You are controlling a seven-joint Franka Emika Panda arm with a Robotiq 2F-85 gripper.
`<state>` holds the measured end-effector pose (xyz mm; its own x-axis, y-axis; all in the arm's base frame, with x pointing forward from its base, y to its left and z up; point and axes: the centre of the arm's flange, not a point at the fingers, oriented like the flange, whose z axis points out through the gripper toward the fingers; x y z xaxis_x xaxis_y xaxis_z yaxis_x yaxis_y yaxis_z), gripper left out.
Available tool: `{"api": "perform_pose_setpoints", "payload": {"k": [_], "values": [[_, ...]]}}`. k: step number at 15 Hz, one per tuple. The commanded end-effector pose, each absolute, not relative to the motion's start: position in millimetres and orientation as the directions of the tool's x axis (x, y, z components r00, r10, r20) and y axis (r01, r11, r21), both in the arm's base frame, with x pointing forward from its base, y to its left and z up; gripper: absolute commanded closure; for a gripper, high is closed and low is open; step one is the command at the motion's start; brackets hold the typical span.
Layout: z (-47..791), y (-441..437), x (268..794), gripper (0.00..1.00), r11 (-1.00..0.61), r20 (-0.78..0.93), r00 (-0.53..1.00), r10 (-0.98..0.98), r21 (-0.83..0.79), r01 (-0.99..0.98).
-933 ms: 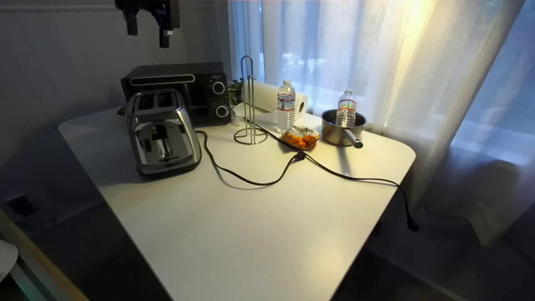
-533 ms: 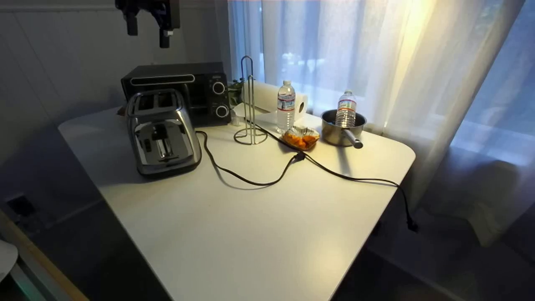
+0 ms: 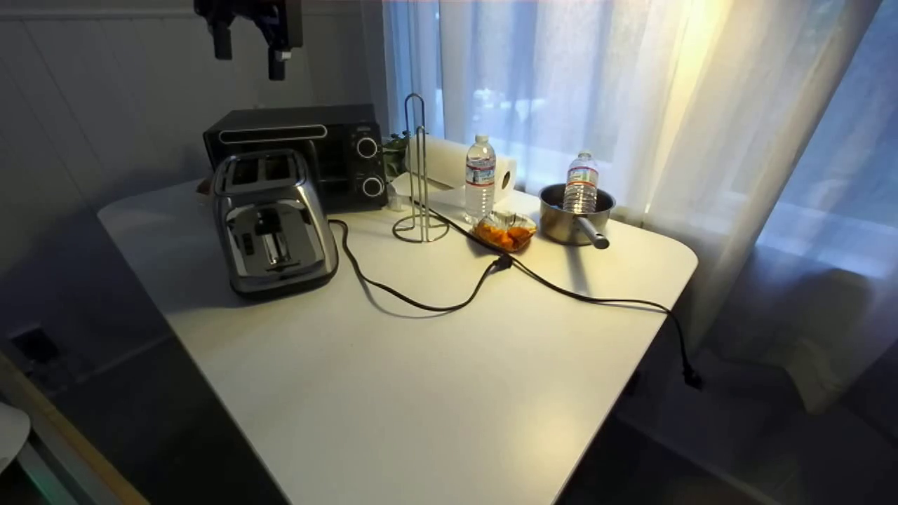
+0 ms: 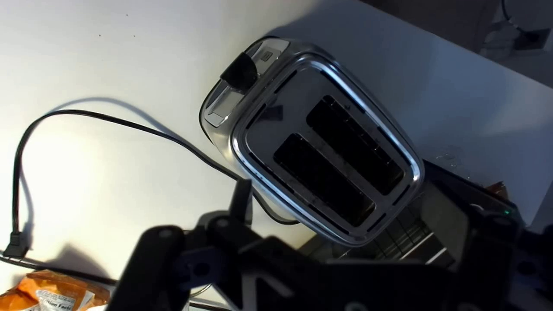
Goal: Pick up the snack packet near the pot and slot it in the toaster
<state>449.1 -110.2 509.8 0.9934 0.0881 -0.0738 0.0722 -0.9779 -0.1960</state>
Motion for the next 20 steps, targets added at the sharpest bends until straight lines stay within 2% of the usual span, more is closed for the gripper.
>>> {"api": "perform_pose_setpoints", "payload": {"k": [1,4,12,15,20], "values": [[516,-124,470,0.0,-0.983,-0.005,0.999,0.045,-0.18,0.043],[513,-150,488,0.0,-0.988,0.054,0.998,-0.034,-0.155,-0.025],[481,-252,526,0.0,-0.88,0.042,0.903,-0.427,-0.251,-0.404],[460,-291,539,0.0,-0.841,0.121,0.848,-0.515,-0.261,-0.474],[403,-337,544,0.0,-0.779,0.094,0.793,-0.601,-0.292,-0.556]]}}
